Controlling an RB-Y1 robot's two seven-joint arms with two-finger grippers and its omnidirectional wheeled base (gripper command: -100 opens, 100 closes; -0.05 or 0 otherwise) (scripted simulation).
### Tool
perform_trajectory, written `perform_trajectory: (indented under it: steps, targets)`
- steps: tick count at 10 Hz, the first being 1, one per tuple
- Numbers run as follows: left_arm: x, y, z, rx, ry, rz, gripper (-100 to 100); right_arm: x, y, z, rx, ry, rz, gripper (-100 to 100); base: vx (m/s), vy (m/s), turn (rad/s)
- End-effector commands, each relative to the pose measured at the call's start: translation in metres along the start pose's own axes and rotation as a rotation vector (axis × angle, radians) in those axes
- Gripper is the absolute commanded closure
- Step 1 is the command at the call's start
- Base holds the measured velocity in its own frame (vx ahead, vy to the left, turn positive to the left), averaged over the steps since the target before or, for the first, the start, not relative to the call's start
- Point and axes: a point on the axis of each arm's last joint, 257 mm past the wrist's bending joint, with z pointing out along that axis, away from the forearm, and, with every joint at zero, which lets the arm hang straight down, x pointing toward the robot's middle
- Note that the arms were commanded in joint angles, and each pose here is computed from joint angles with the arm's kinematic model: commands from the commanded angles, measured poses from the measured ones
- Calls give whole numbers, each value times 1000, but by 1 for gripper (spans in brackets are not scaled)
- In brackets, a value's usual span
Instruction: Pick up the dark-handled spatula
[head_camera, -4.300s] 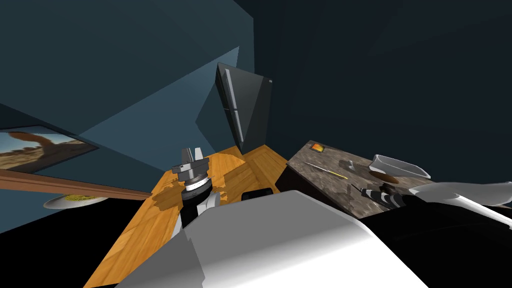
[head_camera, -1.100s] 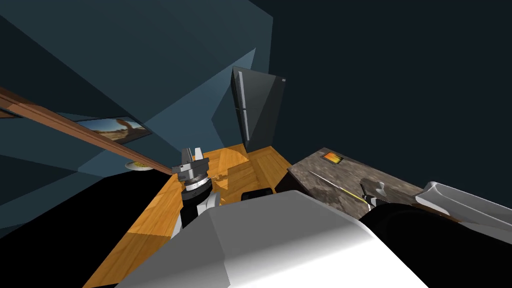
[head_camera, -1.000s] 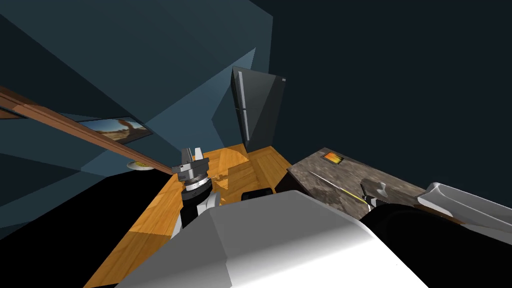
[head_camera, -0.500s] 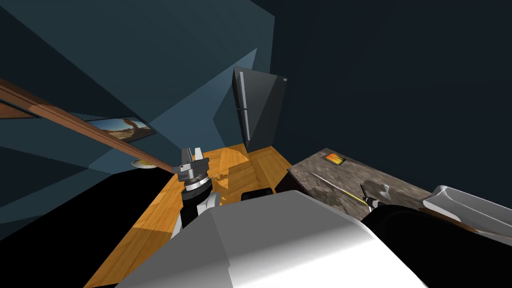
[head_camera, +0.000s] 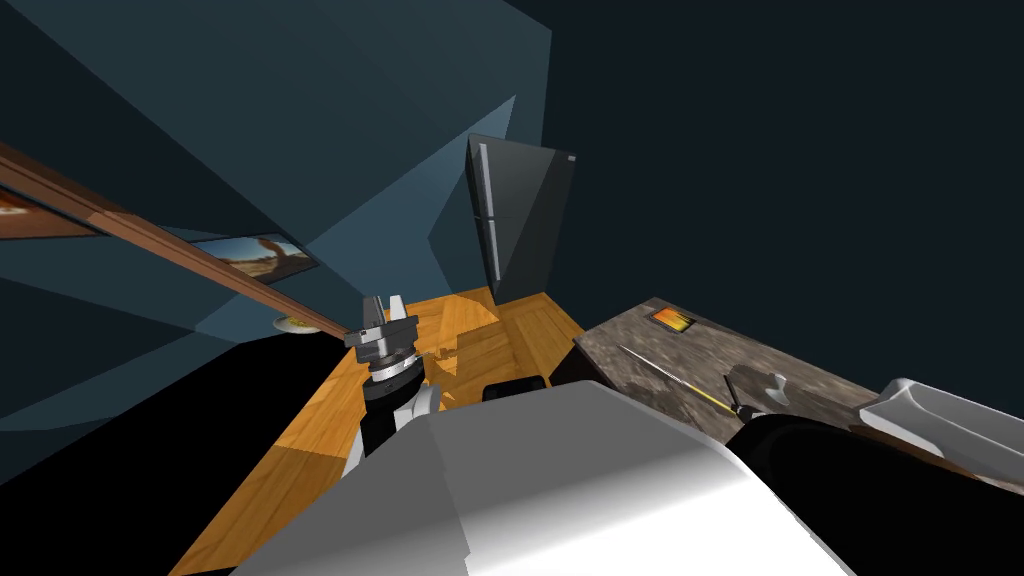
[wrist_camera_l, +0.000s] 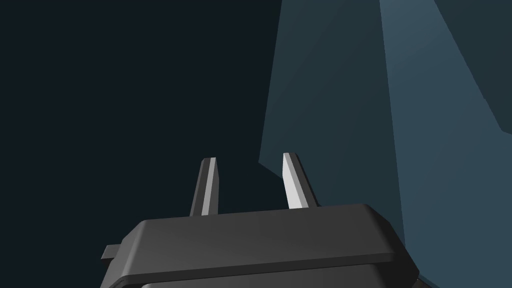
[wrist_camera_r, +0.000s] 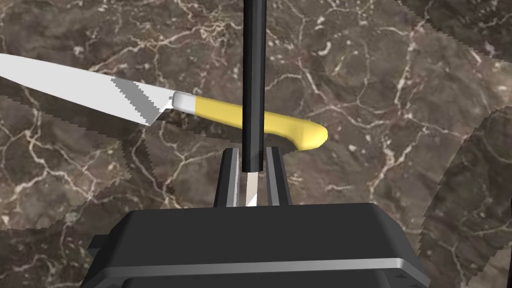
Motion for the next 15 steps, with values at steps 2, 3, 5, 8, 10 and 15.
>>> perform_trajectory:
  steps: [2, 3, 5, 8, 10, 15]
  targets:
    - [0, 0, 0, 0, 0, 0, 0, -25, -4, -6, -4, -23, 13, 100, -12, -29, 115]
    - [0, 0, 0, 0, 0, 0, 0, -39, -6, -12, -7, -43, 14, 100, -18, -99, 185]
    - [0, 0, 0, 0, 0, 0, 0, -43, -1, -22, -29, -38, 56, 100, -2, -33, 0]
    - [0, 0, 0, 0, 0, 0, 0, -38, -3, -22, -19, -19, 137, 100, -2, 8, -5]
    - [0, 0, 0, 0, 0, 0, 0, -83, -4, -41, -51, -86, 120, 100, -26, -88, 220]
    - [0, 0, 0, 0, 0, 0, 0, -88, 0, -51, -83, -75, 256, 100, -1, -5, -11]
